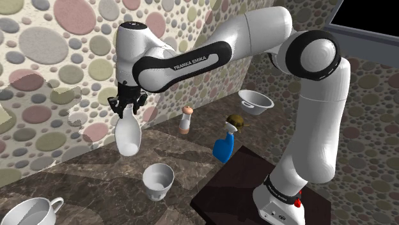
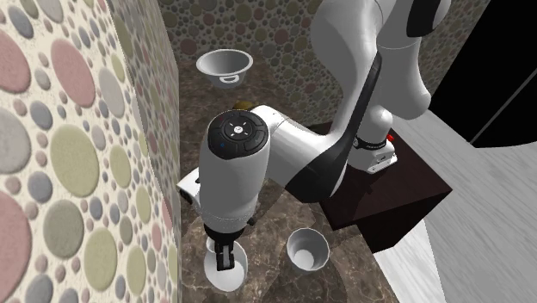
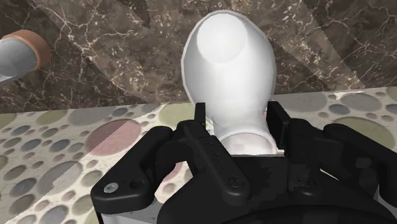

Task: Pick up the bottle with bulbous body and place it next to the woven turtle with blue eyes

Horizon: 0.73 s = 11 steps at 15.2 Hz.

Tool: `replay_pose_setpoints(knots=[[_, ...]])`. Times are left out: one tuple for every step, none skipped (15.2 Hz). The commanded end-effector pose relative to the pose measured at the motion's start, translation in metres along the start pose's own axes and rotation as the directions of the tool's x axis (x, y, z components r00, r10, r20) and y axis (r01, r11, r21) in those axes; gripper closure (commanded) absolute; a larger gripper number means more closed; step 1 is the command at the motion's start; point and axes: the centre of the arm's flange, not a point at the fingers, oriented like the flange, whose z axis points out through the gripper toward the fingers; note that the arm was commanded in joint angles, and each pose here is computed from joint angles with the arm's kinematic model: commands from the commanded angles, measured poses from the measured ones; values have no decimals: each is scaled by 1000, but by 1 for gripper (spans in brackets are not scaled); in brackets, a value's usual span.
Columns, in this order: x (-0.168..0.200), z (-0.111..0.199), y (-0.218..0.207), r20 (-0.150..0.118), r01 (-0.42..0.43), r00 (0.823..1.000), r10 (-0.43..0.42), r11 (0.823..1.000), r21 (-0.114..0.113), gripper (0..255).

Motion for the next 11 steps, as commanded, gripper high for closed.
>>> replay_pose_setpoints(knots=[[3, -10, 0, 0, 0, 1000, 0, 1000, 0, 255], [4, -15, 0, 0, 0, 1000, 0, 1000, 0, 255], [5, -20, 0, 0, 0, 1000, 0, 1000, 0, 255], [6, -26, 0, 0, 0, 1000, 0, 1000, 0, 255], [7, -31, 0, 0, 0, 1000, 0, 1000, 0, 255], [8, -36, 1, 0, 0, 1000, 0, 1000, 0, 255], [9, -41, 1, 0, 0, 1000, 0, 1000, 0, 255], [10, -46, 1, 0, 0, 1000, 0, 1000, 0, 255], [11, -51, 1, 0, 0, 1000, 0, 1000, 0, 255], [13, -57, 1, 0, 0, 1000, 0, 1000, 0, 255], [14, -62, 1, 0, 0, 1000, 0, 1000, 0, 255]])
